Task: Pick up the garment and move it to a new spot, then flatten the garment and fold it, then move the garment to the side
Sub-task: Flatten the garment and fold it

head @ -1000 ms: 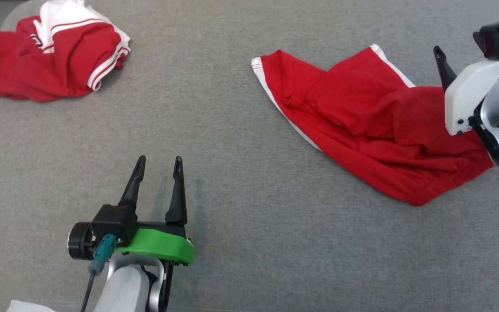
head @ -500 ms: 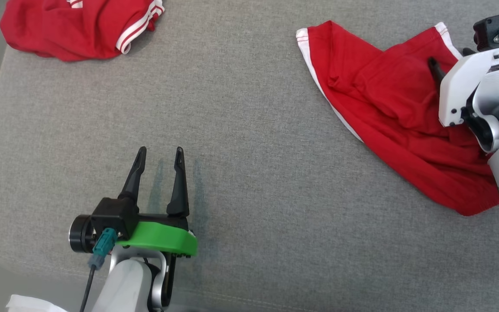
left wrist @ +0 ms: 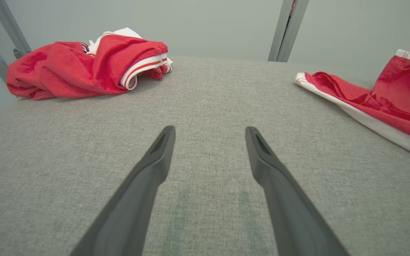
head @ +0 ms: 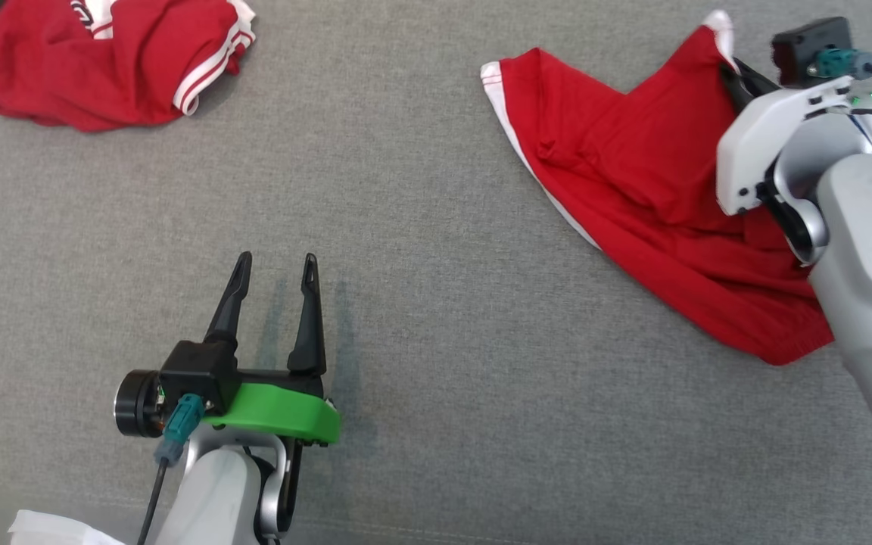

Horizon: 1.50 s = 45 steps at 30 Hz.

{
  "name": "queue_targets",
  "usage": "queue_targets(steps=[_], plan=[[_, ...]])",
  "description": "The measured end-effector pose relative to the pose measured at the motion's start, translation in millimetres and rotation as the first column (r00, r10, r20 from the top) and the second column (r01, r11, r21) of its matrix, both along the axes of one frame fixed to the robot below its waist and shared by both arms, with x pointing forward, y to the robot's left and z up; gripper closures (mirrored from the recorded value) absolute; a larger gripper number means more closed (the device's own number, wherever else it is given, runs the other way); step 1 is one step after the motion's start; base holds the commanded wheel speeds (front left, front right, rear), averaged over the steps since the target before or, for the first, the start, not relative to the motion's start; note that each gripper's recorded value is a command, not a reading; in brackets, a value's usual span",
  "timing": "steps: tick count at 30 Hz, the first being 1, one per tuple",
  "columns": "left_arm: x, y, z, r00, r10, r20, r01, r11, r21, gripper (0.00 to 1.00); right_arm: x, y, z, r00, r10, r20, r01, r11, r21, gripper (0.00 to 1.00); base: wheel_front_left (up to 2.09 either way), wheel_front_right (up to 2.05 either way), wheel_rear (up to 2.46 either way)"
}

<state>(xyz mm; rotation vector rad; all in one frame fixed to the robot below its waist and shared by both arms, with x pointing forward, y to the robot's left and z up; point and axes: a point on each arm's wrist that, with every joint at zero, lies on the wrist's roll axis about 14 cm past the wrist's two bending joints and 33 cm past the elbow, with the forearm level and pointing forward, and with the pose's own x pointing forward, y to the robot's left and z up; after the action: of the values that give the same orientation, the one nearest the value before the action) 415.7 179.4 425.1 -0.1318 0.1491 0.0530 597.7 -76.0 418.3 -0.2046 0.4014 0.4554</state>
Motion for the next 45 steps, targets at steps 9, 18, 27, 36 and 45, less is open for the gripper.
queue_targets(steps=[9,18,27,36,45], plan=[[-6,-3,17,0.999,-0.018,0.044,0.018,1.0,0.007,0.0,-34,74,89,0.949,0.187,0.255,-0.218,0.971,0.099,1.0,0.0,0.0,0.0],[-11,-11,37,0.994,-0.043,0.099,0.043,0.999,-0.002,0.0,-126,136,95,0.887,0.394,0.242,-0.433,0.891,0.138,1.0,0.0,0.0,0.0],[-14,-6,41,0.993,-0.026,0.111,0.027,1.0,-0.005,0.0,-186,163,27,0.885,0.46,0.067,-0.463,0.861,0.21,1.0,0.0,0.0,0.0],[-17,-6,44,0.993,-0.023,0.116,0.024,1.0,-0.01,0.0,-198,170,14,0.88,0.463,0.107,-0.475,0.855,0.207,0.0,0.0,0.0,0.0],[-15,-33,55,0.982,-0.111,0.152,0.113,0.994,-0.005,0.0,-176,135,47,0.926,0.292,0.239,-0.353,0.893,0.279,0.0,0.0,0.0,0.0]])
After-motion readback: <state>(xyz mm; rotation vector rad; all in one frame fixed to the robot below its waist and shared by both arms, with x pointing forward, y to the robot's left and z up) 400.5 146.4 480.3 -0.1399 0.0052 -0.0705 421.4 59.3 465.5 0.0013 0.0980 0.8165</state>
